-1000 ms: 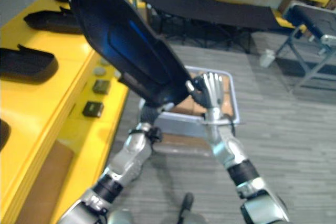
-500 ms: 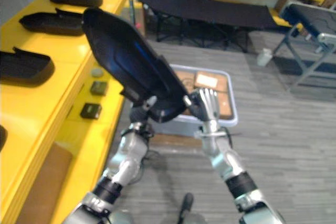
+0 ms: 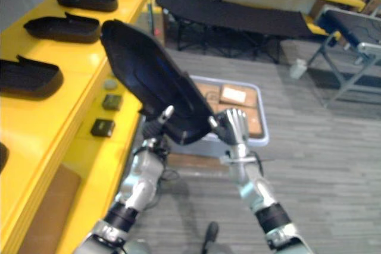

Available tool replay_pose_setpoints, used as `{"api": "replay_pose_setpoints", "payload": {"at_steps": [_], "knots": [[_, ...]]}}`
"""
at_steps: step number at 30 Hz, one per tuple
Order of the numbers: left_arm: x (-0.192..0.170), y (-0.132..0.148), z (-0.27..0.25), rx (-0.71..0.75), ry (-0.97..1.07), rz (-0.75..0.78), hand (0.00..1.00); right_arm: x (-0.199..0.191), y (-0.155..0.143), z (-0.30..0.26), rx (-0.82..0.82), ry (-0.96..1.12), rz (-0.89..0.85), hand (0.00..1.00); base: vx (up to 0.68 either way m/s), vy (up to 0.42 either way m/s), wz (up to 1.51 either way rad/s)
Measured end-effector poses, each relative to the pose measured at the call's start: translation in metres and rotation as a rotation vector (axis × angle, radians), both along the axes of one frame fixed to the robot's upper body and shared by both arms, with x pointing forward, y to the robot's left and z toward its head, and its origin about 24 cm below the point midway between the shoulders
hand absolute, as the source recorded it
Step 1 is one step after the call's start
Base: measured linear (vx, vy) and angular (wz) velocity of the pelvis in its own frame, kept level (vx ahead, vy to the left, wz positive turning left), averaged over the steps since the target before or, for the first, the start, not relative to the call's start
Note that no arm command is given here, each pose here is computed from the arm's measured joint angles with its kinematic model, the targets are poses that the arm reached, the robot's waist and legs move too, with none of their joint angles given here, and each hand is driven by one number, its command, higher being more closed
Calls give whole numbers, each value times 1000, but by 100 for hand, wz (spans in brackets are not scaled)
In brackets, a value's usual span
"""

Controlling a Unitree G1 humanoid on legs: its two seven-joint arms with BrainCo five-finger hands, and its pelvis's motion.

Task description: Walk over and take plastic housings, then place them on the shelf

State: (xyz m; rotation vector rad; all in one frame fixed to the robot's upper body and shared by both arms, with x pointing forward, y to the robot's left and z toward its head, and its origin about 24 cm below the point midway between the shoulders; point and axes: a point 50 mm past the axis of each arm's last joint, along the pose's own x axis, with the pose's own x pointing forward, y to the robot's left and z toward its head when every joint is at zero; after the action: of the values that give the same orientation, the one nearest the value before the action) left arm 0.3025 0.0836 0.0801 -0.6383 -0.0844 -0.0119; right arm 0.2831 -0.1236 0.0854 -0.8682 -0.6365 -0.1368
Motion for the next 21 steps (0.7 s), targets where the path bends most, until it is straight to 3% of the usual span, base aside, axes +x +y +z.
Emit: {"api": "replay_pose_setpoints", "payload": {"at_steps": [4,5,14,21], "knots": [[0,2,1,-4,-17,-5,100,-5,3,1,18,-9,15,100,0,0,0],[0,3,0,-4,-17,-6,100,-5,3,0,19,-8,19,0,0,0,0],[-2,10,-5,18,-13,-27,100,-10,10,1,58,3,106,0,6,19,-1],[-3,9,-4,117,-34,-9,100,-16,11,4,219,64,173,0,0,21,-2]]}}
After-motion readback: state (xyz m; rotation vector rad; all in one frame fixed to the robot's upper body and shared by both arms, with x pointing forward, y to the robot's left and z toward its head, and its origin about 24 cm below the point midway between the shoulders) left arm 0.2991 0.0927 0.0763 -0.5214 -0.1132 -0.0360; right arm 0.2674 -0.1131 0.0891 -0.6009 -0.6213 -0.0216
